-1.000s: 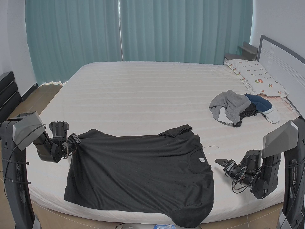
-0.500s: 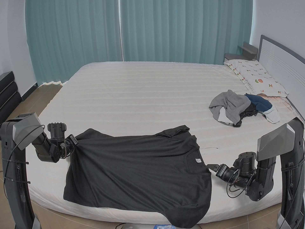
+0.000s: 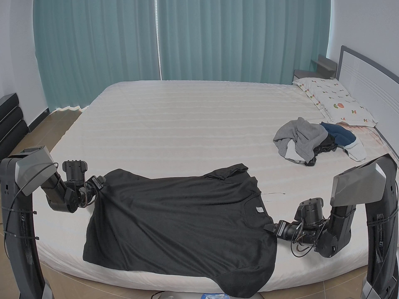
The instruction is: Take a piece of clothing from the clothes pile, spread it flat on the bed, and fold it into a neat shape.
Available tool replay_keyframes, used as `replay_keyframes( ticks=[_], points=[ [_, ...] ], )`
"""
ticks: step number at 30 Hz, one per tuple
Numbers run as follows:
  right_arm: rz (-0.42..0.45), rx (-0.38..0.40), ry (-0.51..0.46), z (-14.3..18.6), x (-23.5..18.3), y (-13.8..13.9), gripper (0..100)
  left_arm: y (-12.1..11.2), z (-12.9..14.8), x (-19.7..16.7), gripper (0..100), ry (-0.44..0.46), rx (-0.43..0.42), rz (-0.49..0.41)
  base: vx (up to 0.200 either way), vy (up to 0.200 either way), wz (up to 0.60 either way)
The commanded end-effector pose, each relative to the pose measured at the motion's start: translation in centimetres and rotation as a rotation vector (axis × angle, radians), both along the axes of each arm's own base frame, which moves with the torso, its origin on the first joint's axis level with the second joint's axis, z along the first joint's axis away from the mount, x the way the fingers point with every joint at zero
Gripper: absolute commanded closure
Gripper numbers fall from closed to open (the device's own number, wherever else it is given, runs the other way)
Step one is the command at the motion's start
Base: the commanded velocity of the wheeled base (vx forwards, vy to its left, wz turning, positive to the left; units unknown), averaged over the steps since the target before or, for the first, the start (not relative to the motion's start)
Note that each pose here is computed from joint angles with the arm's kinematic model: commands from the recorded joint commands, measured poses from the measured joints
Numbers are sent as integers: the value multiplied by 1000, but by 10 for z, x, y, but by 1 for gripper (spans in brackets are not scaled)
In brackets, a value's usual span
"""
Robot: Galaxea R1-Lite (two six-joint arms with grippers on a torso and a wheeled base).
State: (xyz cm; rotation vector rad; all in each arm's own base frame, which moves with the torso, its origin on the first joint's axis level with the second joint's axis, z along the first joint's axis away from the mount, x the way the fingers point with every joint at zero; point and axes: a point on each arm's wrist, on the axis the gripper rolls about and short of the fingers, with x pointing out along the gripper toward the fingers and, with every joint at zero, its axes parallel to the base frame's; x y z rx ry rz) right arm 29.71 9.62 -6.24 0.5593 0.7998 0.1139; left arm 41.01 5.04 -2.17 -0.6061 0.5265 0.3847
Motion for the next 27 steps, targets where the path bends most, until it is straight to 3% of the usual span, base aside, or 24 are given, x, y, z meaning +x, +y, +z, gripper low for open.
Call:
replay_keyframes(
  ticks=[1,15,19,27],
  points=[
    [13,-12,-28,5,3,2,100,-1,11,-5,0,-2,-1,-1,0,0,0],
    [-57,-20,-13,26,-14,-38,100,-7,19,-14,0,66,-28,-44,0,0,0],
    [-24,-22,10,29,-27,-52,100,-11,22,-18,0,110,-51,-72,0,0,0],
    [9,-21,-30,32,-33,-52,100,-12,22,-19,0,119,-53,-77,0,0,0]
  ],
)
